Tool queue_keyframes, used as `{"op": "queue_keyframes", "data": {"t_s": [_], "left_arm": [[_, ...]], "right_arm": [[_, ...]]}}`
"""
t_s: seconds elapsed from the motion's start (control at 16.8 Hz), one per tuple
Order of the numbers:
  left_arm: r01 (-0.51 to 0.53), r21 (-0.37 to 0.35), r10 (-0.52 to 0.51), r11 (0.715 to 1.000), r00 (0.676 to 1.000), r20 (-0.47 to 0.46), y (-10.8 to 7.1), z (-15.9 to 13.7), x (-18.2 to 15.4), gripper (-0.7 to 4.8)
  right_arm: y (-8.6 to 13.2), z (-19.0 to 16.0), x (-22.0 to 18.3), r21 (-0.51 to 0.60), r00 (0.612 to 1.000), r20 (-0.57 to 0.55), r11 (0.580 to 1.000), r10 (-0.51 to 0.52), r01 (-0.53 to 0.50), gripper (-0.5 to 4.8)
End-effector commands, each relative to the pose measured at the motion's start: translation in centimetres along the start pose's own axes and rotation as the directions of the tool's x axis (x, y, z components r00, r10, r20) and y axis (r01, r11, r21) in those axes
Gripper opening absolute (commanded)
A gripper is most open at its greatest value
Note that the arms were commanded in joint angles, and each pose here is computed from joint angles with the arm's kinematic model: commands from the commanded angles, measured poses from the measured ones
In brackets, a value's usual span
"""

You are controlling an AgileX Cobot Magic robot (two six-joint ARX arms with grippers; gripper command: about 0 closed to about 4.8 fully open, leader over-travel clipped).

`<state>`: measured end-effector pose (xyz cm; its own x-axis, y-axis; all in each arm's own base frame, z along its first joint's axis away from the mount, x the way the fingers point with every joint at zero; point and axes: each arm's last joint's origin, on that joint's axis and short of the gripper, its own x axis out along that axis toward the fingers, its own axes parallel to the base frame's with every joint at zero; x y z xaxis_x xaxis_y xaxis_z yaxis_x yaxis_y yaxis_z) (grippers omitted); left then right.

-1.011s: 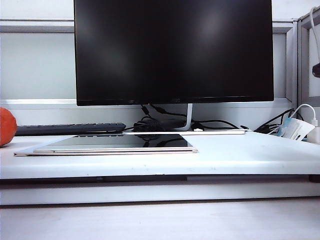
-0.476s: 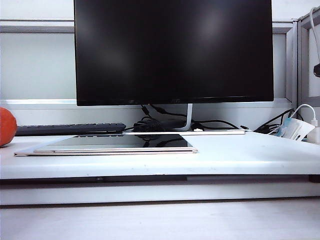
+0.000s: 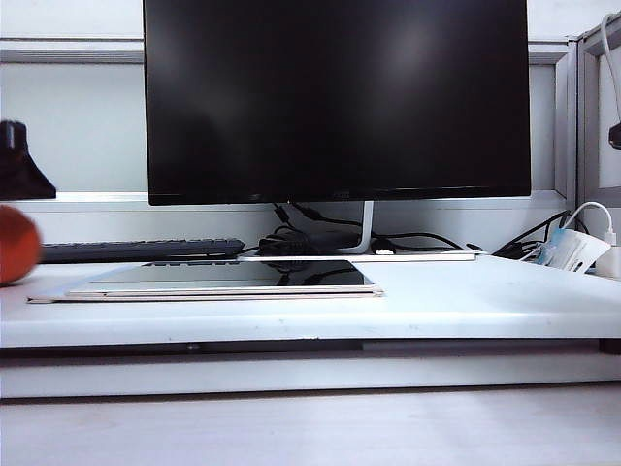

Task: Place the orange on the center of the mirror.

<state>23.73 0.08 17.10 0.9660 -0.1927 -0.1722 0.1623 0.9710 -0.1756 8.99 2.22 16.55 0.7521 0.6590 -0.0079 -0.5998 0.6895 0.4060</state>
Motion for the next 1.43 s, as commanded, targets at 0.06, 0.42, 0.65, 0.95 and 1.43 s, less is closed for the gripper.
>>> {"op": "queue_keyframes", "data": {"t_s": [0.06,0.42,0.65,0.95,1.43], "left_arm": [[-0.009,-0.028,0.006,1.0,0.996,-0.091,0.1,-0.9,0.1,4.79],[0.003,-0.042,-0.009,0.999,0.989,-0.147,0.1,-1.5,0.0,2.68],[0.181,-0.069,-0.185,0.981,0.981,-0.063,-0.5,-0.5,0.0,-0.05],[0.507,0.263,-0.544,0.821,0.835,0.088,-9.4,2.3,1.5,-0.05],[0.488,0.141,-0.472,0.861,0.872,-0.132,-13.1,-1.8,7.4,-0.05]], "right_arm": [[-0.1,-0.1,0.0,-0.003,1.0,0.008,1.0,0.002,-0.002,-0.01],[-0.1,0.0,0.0,-0.009,1.0,0.021,1.0,-0.008,0.008,-0.01],[-0.1,0.1,0.0,-0.012,0.999,0.03,1.0,-0.017,0.017,-0.01],[-0.1,0.1,0.0,-0.011,0.999,0.029,1.0,-0.017,0.018,-0.01],[0.0,0.3,0.0,-0.027,0.999,0.047,1.0,-0.01,0.011,-0.01]]}}
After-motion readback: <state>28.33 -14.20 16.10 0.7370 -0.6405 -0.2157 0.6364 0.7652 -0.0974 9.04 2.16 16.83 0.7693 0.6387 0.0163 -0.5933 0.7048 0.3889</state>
